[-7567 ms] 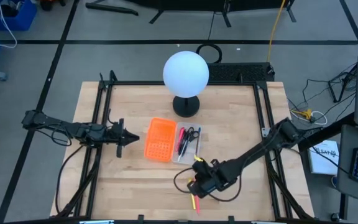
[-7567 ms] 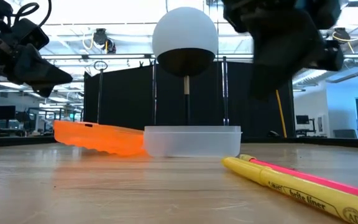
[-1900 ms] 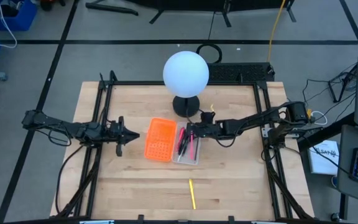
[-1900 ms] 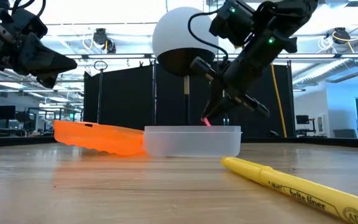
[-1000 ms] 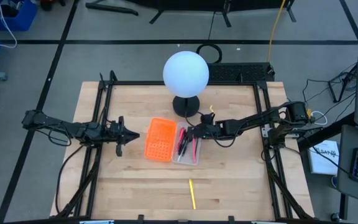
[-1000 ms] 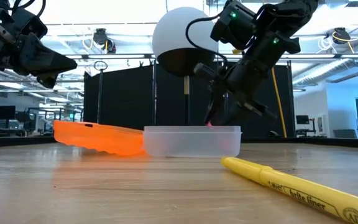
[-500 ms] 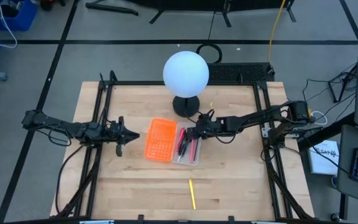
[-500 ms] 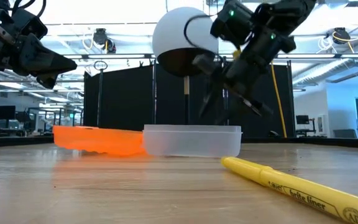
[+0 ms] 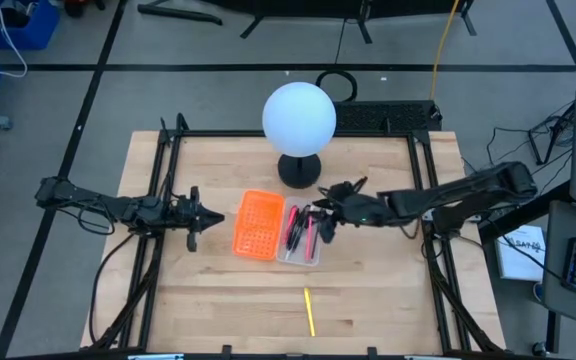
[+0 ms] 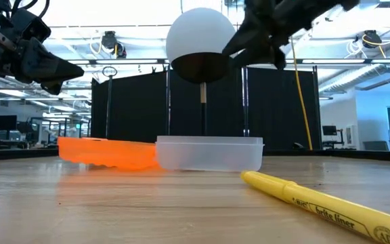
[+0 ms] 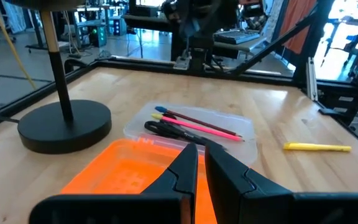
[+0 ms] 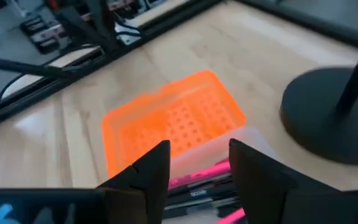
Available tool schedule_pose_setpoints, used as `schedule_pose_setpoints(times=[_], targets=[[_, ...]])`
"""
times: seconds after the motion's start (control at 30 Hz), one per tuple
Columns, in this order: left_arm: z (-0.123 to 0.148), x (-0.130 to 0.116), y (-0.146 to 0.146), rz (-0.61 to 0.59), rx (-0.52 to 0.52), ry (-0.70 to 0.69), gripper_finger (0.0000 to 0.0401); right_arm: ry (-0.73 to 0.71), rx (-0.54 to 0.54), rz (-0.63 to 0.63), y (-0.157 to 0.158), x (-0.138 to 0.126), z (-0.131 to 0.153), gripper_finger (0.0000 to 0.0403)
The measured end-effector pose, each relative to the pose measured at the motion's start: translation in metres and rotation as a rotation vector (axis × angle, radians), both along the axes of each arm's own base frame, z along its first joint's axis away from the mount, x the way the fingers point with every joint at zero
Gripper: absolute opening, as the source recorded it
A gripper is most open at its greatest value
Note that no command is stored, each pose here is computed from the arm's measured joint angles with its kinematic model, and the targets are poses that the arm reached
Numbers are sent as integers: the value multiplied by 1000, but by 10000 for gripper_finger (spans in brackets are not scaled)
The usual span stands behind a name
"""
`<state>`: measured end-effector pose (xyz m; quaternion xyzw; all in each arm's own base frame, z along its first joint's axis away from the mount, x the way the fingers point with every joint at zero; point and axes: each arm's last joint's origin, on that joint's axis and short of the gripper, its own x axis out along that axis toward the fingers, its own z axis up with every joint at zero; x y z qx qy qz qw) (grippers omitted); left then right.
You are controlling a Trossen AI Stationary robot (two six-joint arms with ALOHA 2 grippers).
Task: Pick & place school supplies into a supply box
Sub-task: Put the yellow pen into the supply box
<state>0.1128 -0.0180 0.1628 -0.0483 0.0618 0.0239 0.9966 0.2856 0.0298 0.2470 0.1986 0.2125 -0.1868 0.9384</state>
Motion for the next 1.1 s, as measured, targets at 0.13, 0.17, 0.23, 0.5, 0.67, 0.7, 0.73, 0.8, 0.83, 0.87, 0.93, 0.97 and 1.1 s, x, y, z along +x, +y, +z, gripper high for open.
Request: schedule_pose_setpoints(times=[0.13, 0.17, 0.23, 0.5, 0.67, 0.7, 0.73, 0.8, 0.83, 0.87, 0.93, 0.97, 1.1], targets=[[-5, -1, -1, -32, 10, 49, 35, -33, -116, 87, 14, -19, -12, 118], [-7, -1, -2, -68, 16, 75, 35, -41, -132, 94, 15, -24, -19, 105], [-13, -2, -4, -141, 30, 139, 35, -89, -132, 110, 11, -34, -31, 74], [-11, 1, -5, -172, 65, 118, 35, -141, -121, 159, -4, -61, -66, 12], [-13, 2, -8, -274, 96, 132, 35, -176, -137, 286, -4, -72, -73, 2], [-12, 3, -8, -270, 83, 126, 35, -217, -139, 313, -4, -76, -70, 2], [-12, 3, -8, -264, 65, 127, 35, -257, -141, 331, -4, -82, -66, 3], [-13, 3, -7, -227, 38, 131, 35, -325, -154, 334, -6, -94, -63, 2], [-13, 3, -7, -199, 25, 135, 35, -353, -160, 328, -7, -101, -64, 1], [-13, 4, -6, -166, 14, 140, 35, -376, -166, 316, -7, -107, -65, 1], [-16, 3, -3, -84, -3, 171, 35, -414, -174, 294, -8, -119, -71, 1], [-19, 2, -2, -32, -11, 192, 35, -431, -181, 291, -9, -124, -74, 1], [-22, 2, 2, 102, -2, 219, 35, -579, -222, 310, -7, -139, -73, 0]])
